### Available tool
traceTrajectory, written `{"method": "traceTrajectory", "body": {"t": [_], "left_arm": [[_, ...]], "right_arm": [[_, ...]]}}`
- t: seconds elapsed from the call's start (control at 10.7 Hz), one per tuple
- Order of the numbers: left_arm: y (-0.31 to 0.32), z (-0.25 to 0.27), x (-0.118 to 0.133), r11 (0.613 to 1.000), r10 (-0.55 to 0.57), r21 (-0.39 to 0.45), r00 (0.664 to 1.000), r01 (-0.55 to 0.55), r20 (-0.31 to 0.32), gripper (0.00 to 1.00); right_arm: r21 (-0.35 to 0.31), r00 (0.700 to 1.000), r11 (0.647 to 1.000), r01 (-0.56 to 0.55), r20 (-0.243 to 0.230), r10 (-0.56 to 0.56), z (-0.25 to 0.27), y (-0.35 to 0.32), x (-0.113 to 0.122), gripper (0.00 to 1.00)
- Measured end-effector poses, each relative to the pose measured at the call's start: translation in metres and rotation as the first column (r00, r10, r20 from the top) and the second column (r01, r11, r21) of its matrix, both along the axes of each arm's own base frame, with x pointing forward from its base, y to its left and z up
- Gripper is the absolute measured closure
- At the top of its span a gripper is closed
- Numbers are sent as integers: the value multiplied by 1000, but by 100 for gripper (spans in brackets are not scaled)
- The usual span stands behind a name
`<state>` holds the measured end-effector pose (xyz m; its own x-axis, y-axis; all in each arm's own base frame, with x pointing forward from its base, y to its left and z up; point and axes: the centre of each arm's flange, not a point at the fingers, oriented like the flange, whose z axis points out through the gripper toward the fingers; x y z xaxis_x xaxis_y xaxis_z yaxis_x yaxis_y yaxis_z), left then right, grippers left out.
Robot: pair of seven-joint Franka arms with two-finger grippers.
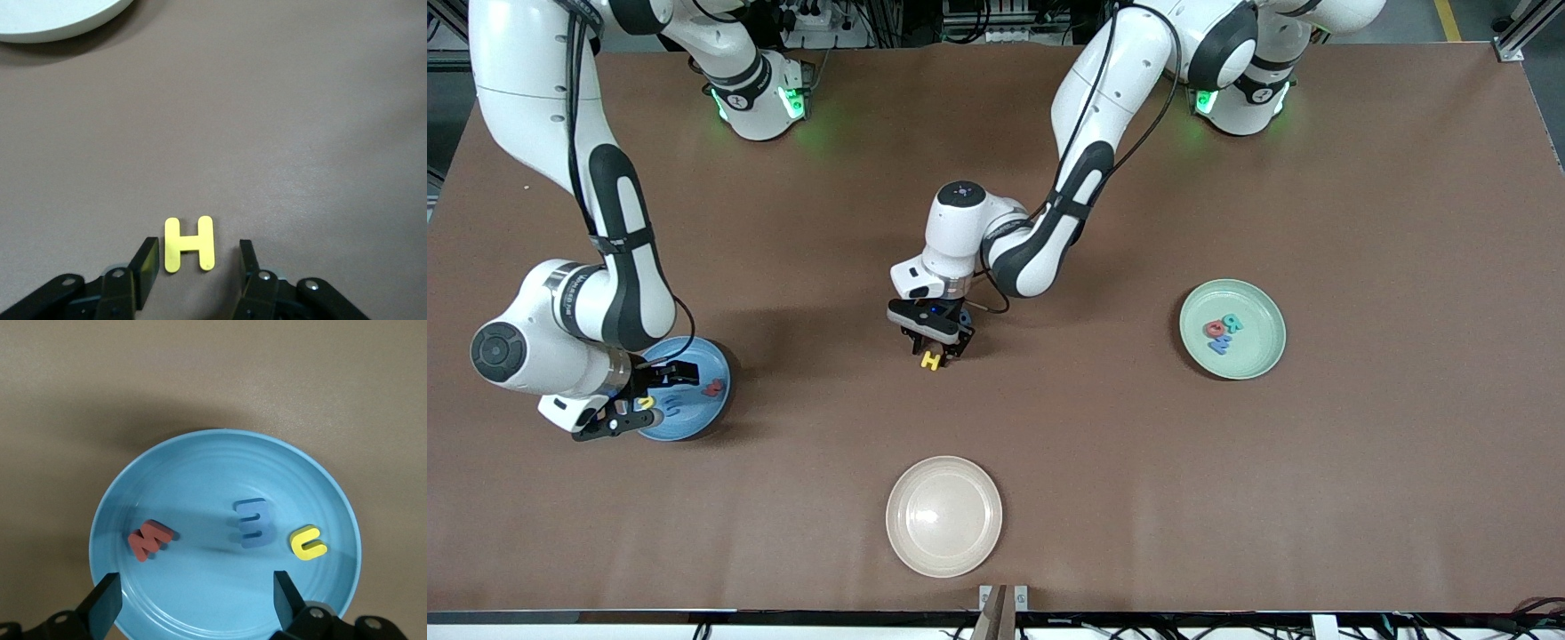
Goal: Sort upper and lower case letters into plates
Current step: 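Close the left gripper on the yellow H and lift it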
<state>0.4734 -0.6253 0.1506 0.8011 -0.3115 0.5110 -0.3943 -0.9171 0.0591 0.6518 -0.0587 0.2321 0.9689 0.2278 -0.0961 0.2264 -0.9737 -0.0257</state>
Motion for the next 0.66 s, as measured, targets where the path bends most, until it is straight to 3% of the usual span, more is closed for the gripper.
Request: {"method": "traceTrajectory", "body": {"t": [0.37,0.66], "left_arm": [[2,0,2,1000,-15,15,1000,15,6,51],[3,2,4,1000,-16,17,1000,16,10,67]], "right_arm": [[1,1000,1000,-4,-1,4,0,2,0,0],[1,1000,1000,-8,-1,8,-1,4,0,0]]}}
